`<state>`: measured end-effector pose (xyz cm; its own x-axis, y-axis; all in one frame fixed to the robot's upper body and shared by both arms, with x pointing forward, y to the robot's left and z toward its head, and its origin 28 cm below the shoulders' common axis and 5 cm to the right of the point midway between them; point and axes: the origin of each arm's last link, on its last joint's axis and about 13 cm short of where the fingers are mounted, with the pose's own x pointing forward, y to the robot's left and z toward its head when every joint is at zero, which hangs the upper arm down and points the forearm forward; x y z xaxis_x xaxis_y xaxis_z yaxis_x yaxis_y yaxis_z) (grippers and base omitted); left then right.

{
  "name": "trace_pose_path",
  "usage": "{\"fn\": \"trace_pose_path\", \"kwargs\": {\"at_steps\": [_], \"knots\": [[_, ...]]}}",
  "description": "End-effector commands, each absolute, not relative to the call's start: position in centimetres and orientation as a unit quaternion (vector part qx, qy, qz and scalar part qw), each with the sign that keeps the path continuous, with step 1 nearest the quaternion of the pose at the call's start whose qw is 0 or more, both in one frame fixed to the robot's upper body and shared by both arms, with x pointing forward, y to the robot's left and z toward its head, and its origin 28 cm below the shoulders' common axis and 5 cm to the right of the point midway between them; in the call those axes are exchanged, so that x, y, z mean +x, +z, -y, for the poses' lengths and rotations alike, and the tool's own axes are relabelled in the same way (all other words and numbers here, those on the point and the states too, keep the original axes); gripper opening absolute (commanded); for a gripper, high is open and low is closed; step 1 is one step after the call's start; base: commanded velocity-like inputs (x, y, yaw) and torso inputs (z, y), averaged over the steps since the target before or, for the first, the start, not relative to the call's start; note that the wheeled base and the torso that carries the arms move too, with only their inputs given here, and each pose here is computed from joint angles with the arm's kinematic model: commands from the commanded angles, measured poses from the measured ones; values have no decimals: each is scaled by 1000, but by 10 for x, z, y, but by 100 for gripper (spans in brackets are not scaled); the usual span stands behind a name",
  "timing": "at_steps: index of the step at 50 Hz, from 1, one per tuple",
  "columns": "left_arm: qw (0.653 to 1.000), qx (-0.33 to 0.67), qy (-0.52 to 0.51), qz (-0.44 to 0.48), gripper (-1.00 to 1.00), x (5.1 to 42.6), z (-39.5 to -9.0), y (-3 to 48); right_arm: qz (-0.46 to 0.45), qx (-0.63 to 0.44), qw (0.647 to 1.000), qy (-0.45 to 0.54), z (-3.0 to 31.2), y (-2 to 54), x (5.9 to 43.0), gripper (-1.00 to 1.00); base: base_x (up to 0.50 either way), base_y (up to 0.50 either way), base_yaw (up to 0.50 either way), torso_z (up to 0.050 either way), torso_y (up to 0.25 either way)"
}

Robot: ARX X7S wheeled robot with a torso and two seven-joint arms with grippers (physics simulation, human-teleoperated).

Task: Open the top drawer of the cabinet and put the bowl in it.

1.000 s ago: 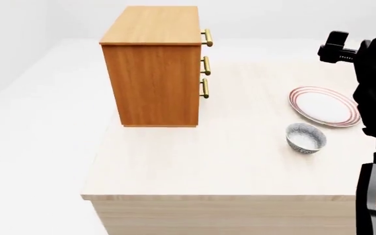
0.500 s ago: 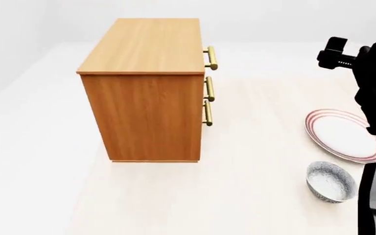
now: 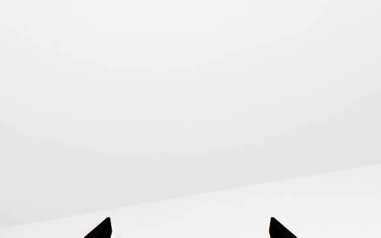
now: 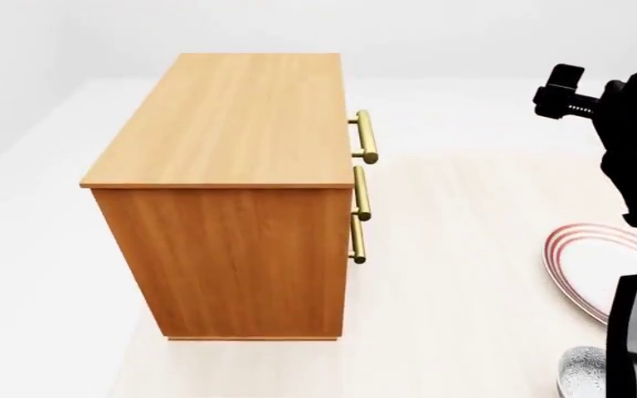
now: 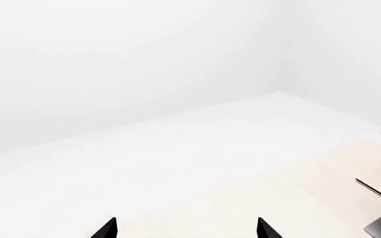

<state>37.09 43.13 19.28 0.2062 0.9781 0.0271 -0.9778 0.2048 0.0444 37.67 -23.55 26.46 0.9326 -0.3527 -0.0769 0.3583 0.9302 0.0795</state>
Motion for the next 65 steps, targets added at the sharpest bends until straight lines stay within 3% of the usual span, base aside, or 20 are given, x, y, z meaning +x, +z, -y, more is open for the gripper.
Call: {"fn": "trace_pose_path", "kwargs": {"at_steps": [1,10,16,21,36,47,65], "knots": [[775,23,632,-1,100,370,-433,194,-35,53,982,-181,237,264,376,100,500,0,0,0,0],[776,24,630,0,100,370,-433,195,-31,86,981,-173,233,263,380,100,500,0,0,0,0],[776,24,630,0,100,370,-433,196,10,148,984,-100,214,273,384,100,0,0,0,0,0],[777,24,628,1,100,371,-433,197,-29,305,952,-5,191,272,391,100,0,0,0,0,0],[780,27,626,7,100,372,-432,201,-54,464,878,106,152,218,410,100,0,0,0,0,0],[777,28,629,3,100,371,-434,200,-64,534,829,157,133,204,408,100,0,0,0,0,0],[776,31,629,3,100,370,-434,199,-116,570,791,190,120,181,405,100,0,0,0,0,0]]}}
